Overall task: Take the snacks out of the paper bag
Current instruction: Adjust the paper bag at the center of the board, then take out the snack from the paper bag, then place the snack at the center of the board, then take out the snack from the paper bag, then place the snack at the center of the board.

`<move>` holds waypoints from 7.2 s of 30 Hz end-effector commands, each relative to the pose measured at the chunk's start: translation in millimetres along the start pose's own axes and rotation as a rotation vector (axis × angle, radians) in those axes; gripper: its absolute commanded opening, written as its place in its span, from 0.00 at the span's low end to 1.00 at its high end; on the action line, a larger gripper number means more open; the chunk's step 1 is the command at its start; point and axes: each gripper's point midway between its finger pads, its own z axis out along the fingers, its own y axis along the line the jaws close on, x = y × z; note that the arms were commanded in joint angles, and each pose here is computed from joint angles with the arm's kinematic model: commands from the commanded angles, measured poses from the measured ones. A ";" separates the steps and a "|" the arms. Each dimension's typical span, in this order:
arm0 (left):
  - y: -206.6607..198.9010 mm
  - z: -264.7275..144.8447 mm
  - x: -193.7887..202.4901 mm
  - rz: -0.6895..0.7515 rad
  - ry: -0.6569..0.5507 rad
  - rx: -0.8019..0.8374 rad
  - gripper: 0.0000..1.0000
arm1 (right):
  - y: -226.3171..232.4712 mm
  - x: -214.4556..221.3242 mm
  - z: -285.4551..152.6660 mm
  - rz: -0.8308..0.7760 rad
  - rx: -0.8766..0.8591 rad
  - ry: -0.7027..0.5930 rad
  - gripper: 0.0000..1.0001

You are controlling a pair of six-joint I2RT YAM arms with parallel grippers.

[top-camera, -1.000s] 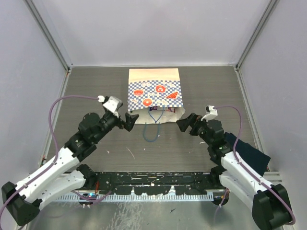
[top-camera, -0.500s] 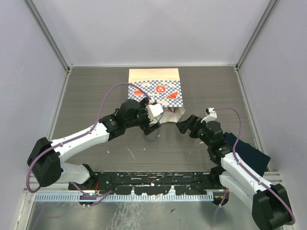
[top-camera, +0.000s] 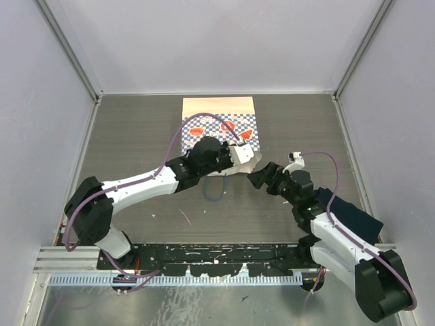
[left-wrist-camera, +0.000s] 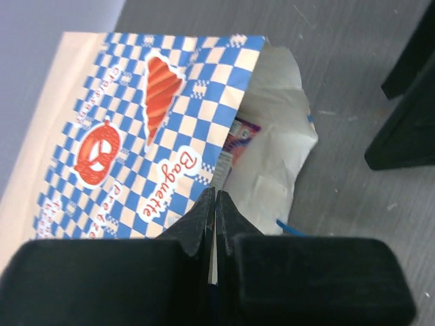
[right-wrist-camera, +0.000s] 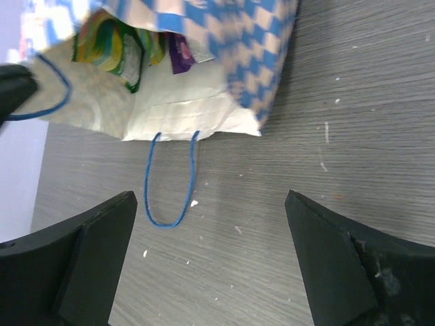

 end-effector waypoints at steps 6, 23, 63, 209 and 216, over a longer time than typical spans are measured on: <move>50.8 7.7 -69.0 -0.116 -0.064 -0.153 0.00 | -5.9 -56.7 33.7 -0.039 0.152 -0.122 0.92; 46.8 -11.3 -94.6 -0.149 0.006 -0.029 0.98 | -53.3 -154.2 61.3 -0.035 0.332 -0.156 0.94; 20.4 20.3 -132.1 0.078 -0.135 0.212 0.00 | 3.5 -85.7 14.4 0.438 0.067 -0.278 0.97; 224.1 -48.1 -64.1 -0.350 -0.076 -0.597 0.01 | 103.3 23.5 97.4 0.142 -0.247 -0.127 0.01; 230.8 -36.5 -46.9 -0.338 -0.039 -0.635 0.05 | 106.7 9.2 35.9 0.087 -0.222 -0.090 0.01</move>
